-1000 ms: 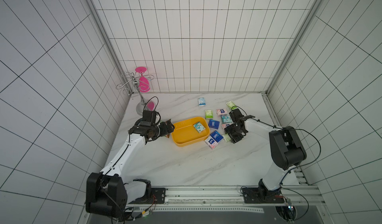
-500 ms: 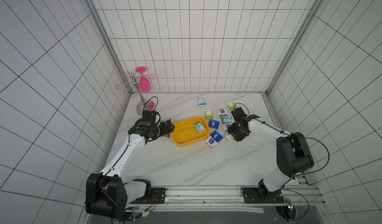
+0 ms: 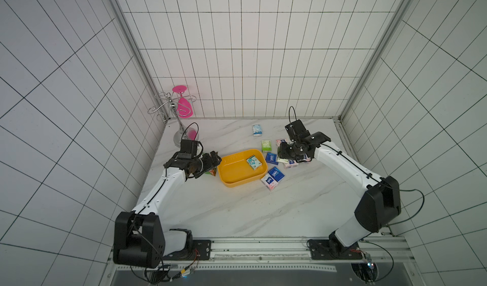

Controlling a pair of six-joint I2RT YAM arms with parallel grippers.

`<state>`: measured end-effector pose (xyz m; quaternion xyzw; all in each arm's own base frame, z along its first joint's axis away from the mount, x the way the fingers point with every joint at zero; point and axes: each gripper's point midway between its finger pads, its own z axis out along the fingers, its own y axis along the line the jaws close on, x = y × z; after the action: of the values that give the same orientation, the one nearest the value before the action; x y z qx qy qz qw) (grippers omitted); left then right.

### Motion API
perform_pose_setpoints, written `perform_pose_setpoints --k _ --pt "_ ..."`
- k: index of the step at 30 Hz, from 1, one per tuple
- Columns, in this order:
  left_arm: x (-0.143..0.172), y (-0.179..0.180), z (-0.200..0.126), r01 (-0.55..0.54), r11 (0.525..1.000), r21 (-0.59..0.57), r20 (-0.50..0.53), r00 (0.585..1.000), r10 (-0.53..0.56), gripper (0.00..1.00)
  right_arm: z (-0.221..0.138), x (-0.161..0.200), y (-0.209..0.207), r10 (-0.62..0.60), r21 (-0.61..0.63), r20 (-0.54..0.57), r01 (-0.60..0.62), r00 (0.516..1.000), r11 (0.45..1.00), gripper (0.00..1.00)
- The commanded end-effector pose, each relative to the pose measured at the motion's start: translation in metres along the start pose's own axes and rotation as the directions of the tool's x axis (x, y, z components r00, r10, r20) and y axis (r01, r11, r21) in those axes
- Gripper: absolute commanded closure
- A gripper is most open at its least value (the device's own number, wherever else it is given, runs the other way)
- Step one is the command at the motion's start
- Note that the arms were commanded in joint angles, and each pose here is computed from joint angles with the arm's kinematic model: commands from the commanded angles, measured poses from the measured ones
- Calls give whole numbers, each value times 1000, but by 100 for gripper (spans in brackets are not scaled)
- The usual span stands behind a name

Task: Put the pocket tissues into the storage box
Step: Pick up the pocket tissues from the center of the board, then place the pocket tissues in the storage box.

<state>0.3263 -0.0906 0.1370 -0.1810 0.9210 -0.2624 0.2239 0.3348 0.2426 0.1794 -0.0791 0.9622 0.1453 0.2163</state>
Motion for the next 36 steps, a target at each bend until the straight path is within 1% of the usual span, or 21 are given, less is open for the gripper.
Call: perform_pose_setpoints --k 1,6,10,14,17,21,24,27,31,33,36 --pt "-9 -12 -4 4 999 43 13 1000 -5 2 9 2 30 -195 -72 -47 191 980 979 54" --pt "-6 -12 -11 11 999 49 21 1000 -12 2 26 -1 61 -314 -136 -66 303 947 943 54" --pt "2 -10 -11 18 998 55 2 1000 -18 2 45 4 82 -392 -182 -113 369 913 912 54" --pt "6 -6 -12 14 999 44 -6 1000 -13 2 69 11 89 -449 -144 -178 428 875 892 54" --pt "7 -5 -12 5 999 40 -8 1000 -5 2 83 11 90 -450 -106 -195 437 872 893 54" --pt "7 -4 -10 -1 999 36 -13 1000 1 2 100 4 85 -426 -43 -205 426 881 903 54" --pt "6 -2 -9 -6 1000 29 -19 1000 7 2 111 5 83 -424 -28 -241 430 873 902 54" --pt "6 -2 -8 -9 1000 28 -24 1000 9 2 119 5 76 -422 16 -281 444 862 896 54" --pt "4 -4 -9 -10 999 35 -18 1000 11 2 123 7 65 -418 66 -313 459 853 886 54" --pt "3 -4 -9 -10 999 39 -16 1000 11 2 124 6 65 -417 69 -310 458 854 886 51" --pt "3 -4 -9 -9 999 40 -17 1000 10 2 122 3 68 -414 69 -300 452 860 889 41"
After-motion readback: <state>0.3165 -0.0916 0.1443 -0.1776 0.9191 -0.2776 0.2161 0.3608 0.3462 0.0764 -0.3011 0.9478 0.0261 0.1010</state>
